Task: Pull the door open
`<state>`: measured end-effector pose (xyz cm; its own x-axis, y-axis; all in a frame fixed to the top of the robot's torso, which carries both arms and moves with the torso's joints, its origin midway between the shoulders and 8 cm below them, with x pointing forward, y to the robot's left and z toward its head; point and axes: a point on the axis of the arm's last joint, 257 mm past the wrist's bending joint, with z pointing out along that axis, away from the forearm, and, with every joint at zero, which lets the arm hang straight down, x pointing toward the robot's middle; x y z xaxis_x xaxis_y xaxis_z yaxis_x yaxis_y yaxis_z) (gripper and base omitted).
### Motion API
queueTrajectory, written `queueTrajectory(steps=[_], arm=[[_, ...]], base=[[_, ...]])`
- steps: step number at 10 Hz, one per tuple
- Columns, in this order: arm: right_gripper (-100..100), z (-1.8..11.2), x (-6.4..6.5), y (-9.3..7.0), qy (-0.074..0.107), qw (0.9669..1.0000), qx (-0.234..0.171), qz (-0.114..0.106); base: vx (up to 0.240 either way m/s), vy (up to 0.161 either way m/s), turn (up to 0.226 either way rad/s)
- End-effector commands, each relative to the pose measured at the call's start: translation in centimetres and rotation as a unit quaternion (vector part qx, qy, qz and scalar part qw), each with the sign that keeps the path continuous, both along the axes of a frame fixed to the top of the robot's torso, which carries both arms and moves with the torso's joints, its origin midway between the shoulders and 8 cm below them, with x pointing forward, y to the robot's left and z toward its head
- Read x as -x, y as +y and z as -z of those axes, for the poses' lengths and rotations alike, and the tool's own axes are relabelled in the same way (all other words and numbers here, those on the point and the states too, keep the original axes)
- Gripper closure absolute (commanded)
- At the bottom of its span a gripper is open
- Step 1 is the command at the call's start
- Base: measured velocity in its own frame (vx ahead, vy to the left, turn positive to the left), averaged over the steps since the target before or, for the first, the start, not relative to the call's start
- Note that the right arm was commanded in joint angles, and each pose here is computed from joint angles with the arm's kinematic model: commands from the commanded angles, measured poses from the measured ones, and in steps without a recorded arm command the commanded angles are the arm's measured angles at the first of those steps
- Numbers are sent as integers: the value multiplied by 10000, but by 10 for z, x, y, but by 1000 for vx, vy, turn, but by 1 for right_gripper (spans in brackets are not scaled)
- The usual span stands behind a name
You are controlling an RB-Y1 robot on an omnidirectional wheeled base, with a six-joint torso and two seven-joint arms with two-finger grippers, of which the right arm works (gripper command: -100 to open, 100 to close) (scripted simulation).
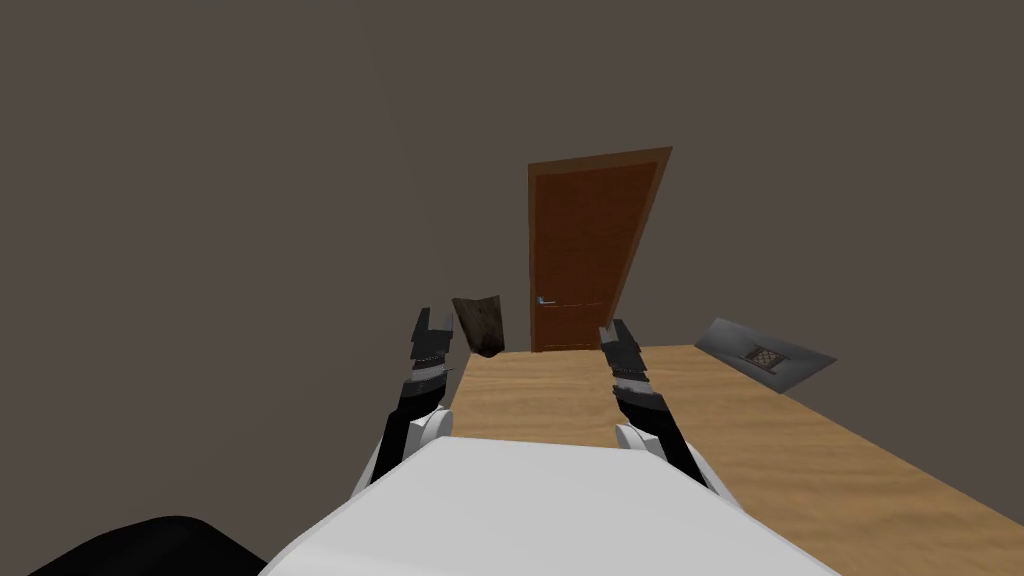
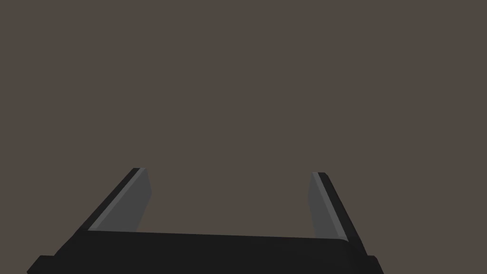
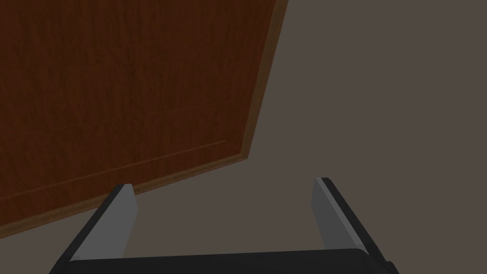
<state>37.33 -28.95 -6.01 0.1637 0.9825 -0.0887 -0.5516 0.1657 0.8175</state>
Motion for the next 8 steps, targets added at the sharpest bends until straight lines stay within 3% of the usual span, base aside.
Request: queueTrajectory(steps=[1, 8], arm=[[-100, 11, -7, -2, 90, 10000, -11, -41], [-100, 67, -30, -5, 544, 9982, -82, -218]], base=[[83, 12, 11], [97, 12, 14]])
